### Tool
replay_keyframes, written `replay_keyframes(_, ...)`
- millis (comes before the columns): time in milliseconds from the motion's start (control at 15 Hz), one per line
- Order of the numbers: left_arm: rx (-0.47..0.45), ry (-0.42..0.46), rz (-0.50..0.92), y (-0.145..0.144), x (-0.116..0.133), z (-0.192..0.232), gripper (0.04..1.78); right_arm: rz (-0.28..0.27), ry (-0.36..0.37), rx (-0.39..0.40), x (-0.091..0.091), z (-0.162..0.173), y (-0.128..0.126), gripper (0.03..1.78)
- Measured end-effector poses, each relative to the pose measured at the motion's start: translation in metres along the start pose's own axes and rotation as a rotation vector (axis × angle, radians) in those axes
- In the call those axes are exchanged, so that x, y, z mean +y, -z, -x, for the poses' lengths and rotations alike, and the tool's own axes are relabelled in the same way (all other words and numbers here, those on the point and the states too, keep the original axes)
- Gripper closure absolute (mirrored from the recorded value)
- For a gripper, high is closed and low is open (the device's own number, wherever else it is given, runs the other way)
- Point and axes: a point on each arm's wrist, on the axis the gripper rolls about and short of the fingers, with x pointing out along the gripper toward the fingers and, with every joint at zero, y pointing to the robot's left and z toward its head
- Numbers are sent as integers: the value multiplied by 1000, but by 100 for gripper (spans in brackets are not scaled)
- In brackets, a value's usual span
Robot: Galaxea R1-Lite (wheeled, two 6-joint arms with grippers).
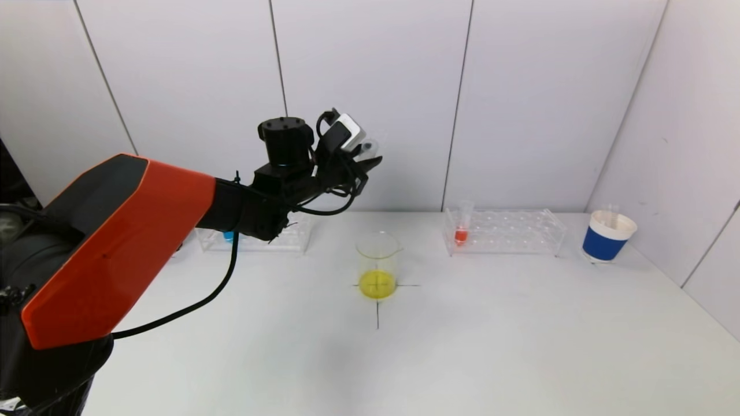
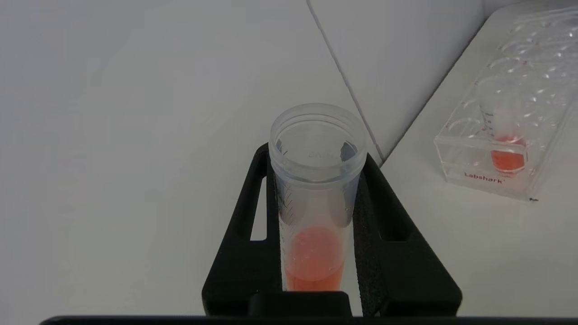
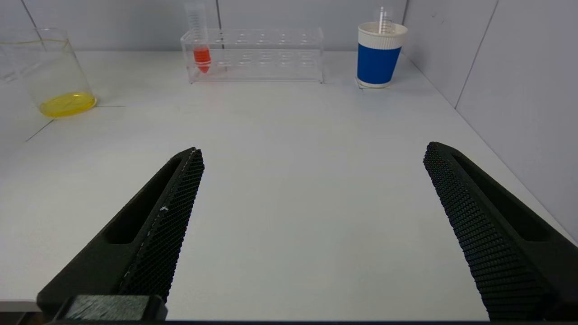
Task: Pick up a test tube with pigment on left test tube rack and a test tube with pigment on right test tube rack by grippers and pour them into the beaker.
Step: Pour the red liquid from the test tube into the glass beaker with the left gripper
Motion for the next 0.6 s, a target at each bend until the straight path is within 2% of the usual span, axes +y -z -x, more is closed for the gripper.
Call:
replay_keyframes(333,-68,147,-109,13,1,1,136,0,0,0,0,0,0,4)
replay_keyframes(600,-111,217,-207,25,3,4,136,0,0,0,0,0,0,4)
